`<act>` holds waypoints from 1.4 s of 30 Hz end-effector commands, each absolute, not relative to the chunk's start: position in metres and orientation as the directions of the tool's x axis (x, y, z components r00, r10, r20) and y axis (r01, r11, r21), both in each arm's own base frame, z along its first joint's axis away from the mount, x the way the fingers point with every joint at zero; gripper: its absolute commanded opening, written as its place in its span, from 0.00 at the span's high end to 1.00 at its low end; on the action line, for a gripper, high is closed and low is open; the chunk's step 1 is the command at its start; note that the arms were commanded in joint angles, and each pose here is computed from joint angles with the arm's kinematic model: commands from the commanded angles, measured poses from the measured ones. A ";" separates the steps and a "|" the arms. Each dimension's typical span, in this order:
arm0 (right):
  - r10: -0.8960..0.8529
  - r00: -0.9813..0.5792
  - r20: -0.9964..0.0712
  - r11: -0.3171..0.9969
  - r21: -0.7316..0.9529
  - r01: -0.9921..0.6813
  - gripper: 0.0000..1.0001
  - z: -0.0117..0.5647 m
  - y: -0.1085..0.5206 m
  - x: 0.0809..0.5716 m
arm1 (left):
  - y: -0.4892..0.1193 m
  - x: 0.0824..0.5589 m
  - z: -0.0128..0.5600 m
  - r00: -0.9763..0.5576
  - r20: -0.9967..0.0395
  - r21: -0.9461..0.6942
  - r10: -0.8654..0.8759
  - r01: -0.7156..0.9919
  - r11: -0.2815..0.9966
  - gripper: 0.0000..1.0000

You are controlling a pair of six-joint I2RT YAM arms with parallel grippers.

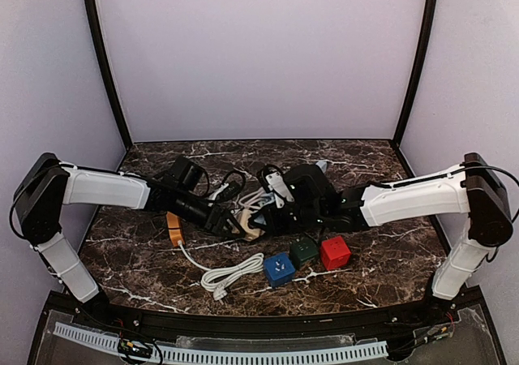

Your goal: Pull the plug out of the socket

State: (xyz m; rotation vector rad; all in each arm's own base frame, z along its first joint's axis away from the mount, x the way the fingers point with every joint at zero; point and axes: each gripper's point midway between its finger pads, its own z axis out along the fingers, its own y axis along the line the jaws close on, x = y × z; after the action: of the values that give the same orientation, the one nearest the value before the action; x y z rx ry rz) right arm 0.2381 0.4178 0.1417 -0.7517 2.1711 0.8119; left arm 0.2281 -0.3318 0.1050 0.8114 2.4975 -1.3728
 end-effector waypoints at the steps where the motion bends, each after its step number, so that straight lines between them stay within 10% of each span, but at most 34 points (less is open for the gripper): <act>1: -0.160 -0.510 -0.845 0.518 0.368 -0.772 1.00 0.197 0.456 0.227 | -0.335 0.230 0.108 -0.842 -0.397 -0.741 0.366 0.529 0.413 0.42; 21: -0.198 -0.513 -0.835 0.557 0.335 -0.760 1.00 0.185 0.456 0.219 | -0.326 0.240 0.100 -0.864 -0.378 -0.740 0.332 0.497 0.453 0.88; 30: -0.187 -0.508 -0.841 0.556 0.336 -0.760 1.00 0.188 0.453 0.222 | -0.325 0.243 0.107 -0.879 -0.375 -0.775 0.293 0.471 0.422 0.10; 42: -0.215 -0.440 -0.872 0.616 0.228 -0.754 1.00 0.191 0.454 0.225 | -0.328 0.250 0.110 -0.908 -0.344 -0.835 0.238 0.412 0.366 0.21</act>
State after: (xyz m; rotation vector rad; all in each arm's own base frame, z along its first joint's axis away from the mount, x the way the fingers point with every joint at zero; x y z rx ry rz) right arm 0.2325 0.4292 0.1393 -0.7815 2.1173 0.6732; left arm 0.2441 -0.3272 0.1092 0.5932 2.4929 -1.5674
